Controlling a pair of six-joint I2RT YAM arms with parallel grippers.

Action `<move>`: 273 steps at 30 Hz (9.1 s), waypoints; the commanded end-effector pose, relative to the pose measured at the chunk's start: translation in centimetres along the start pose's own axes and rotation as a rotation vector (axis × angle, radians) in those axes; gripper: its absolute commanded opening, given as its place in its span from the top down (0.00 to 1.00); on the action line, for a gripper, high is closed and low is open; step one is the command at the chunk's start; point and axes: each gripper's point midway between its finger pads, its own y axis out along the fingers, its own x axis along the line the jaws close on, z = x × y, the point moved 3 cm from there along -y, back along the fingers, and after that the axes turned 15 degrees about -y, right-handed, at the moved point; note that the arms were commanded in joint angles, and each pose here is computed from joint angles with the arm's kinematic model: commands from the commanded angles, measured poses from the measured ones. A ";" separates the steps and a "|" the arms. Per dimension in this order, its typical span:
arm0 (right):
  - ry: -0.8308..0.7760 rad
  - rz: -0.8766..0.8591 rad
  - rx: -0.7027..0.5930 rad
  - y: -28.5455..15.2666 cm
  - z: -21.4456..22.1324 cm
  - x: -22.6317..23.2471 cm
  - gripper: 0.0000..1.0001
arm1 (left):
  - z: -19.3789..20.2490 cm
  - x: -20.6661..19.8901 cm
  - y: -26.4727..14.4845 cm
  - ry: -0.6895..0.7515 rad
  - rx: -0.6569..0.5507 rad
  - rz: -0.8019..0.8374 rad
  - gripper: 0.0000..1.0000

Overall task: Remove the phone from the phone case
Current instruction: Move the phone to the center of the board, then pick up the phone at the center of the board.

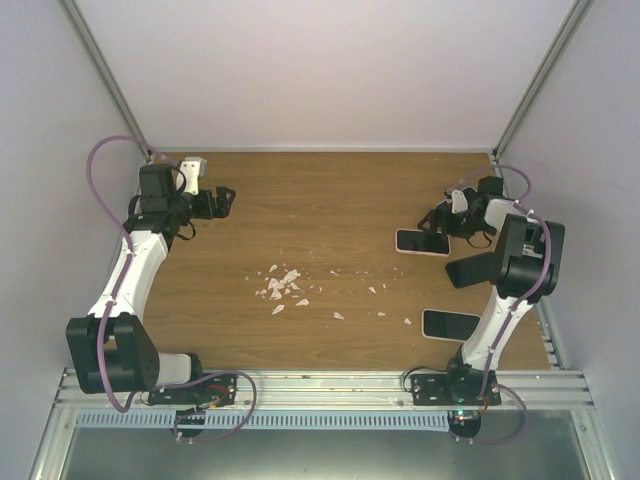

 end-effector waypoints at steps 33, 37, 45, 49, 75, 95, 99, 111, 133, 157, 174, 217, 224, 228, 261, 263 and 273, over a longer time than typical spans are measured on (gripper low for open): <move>-0.422 -0.278 0.083 1.3 -2.0 17.7 0.05 | -0.9 -0.2 -0.2 -0.014 -0.051 0.016 0.01; -0.360 -0.214 0.064 -0.6 -1.8 16.4 0.02 | -0.9 -0.2 -0.3 -0.020 -0.057 0.014 0.01; -0.184 -0.018 0.074 -3.4 1.6 11.8 0.00 | -0.7 0.0 -0.3 -0.033 -0.065 0.013 0.01; -0.075 -0.001 0.087 -3.6 3.8 10.3 0.00 | -0.7 0.0 -0.4 -0.034 -0.071 0.008 0.01; 0.000 0.067 0.177 1.2 3.5 5.3 0.00 | -0.5 1.0 -0.5 -0.060 -0.088 -0.004 0.01; -0.469 -0.057 0.189 9.8 -2.1 13.7 0.00 | -0.7 1.2 -0.3 -0.046 -0.084 -0.011 0.01; -0.565 -0.075 0.214 10.1 -1.3 15.6 0.00 | -0.9 1.1 -0.3 -0.049 -0.081 -0.010 0.01; -0.897 -0.076 0.281 6.8 0.8 15.8 0.00 | -1.1 -0.3 -0.8 -0.008 -0.073 0.062 0.01; -1.108 -0.029 0.603 3.0 6.4 8.1 0.01 | -1.0 -0.6 -0.7 0.000 -0.066 0.088 0.01; -1.158 0.003 0.355 3.1 -0.5 14.6 0.39 | -1.0 -0.8 -2.2 0.046 -0.114 0.060 0.01; -1.190 -0.024 -0.070 0.4 -9.9 27.6 0.43 | 1.8 -5.9 0.1 -0.158 0.103 0.484 0.01; -1.232 -0.013 -0.379 -4.7 -14.9 39.1 0.37 | 1.7 -14.7 2.2 -0.267 0.272 0.750 1.00; -1.241 -0.101 -0.401 -6.2 -15.0 40.6 0.11 | 0.4 -15.4 0.3 -0.164 0.214 0.735 1.00; -1.250 -0.125 -0.418 -7.2 -15.1 41.1 0.01 | 0.0 -15.4 -1.0 -0.096 0.168 0.714 1.00; -1.155 -0.369 -0.449 -14.4 -11.8 39.0 0.00 | 0.2 -15.8 -6.8 0.450 0.073 0.796 1.00; -1.154 -0.398 -0.431 -14.2 -10.9 38.9 0.00 | 0.3 -16.1 -7.3 0.491 0.075 0.813 1.00; -1.127 -0.465 -0.281 -11.8 -8.1 38.2 0.11 | 1.2 -17.4 -8.4 0.683 0.067 0.890 1.00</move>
